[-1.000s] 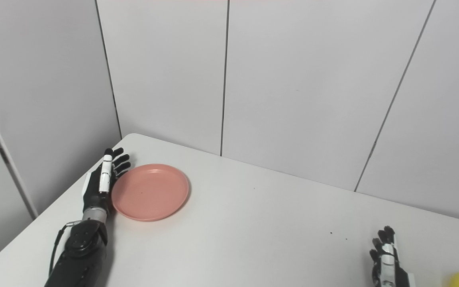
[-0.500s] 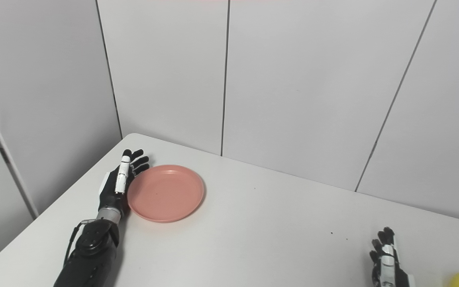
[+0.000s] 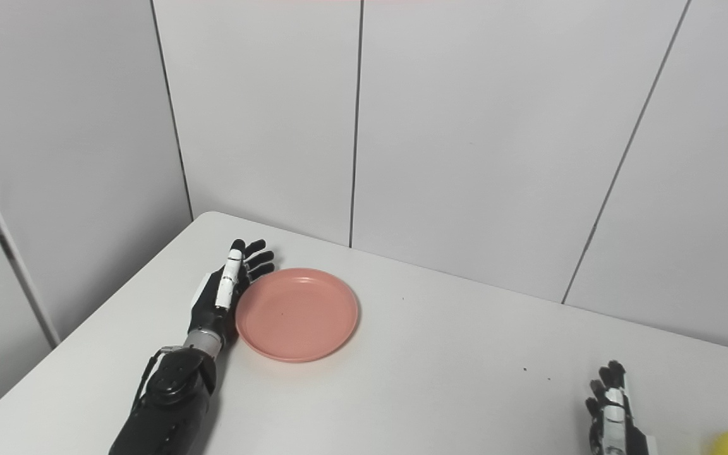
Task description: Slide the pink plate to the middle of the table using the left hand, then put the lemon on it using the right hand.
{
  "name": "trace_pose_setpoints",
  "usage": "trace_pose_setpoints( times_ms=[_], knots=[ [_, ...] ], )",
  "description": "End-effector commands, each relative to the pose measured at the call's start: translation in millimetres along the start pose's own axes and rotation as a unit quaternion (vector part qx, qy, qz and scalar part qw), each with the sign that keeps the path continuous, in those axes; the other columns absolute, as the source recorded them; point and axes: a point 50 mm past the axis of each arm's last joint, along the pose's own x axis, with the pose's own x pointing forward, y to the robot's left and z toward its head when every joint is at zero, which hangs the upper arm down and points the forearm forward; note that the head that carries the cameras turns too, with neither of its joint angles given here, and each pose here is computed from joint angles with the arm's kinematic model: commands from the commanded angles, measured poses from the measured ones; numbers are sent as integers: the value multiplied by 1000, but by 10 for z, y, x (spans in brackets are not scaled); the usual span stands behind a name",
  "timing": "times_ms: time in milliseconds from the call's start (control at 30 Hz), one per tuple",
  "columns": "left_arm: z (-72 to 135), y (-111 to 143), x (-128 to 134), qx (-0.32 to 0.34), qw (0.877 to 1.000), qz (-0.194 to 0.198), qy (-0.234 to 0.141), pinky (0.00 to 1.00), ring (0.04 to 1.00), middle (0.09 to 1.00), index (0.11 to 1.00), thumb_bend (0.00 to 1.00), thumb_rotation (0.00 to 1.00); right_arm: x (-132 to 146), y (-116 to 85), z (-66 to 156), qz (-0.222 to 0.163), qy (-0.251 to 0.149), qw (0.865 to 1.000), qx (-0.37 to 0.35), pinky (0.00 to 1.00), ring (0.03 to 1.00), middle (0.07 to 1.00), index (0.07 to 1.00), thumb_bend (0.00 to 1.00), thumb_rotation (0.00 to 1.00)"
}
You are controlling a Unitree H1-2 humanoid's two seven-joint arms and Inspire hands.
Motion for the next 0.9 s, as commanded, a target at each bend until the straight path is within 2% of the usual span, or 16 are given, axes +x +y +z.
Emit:
trace_pose_setpoints(
  times_ms=[0,233,667,867],
  knots=[
    [202,-133,118,-2,999,-31,-26,833,839,831,822,575,1000,96,39,98,6,-32,999,0,1000,987,985,991,585,1000],
    [206,-263,99,-47,998,-51,-10,853,852,846,833,572,1000,129,53,9,8,-36,999,-4,999,972,977,977,620,1000],
    [156,-501,50,-31,995,-95,8,853,858,851,843,584,1000,121,156,-7,7,-33,999,-3,982,963,970,969,677,1000],
    [97,-728,-1,-32,993,-115,19,845,848,845,832,560,1000,133,211,-5,-2,-42,999,-7,939,938,945,938,677,1000]
  ],
)
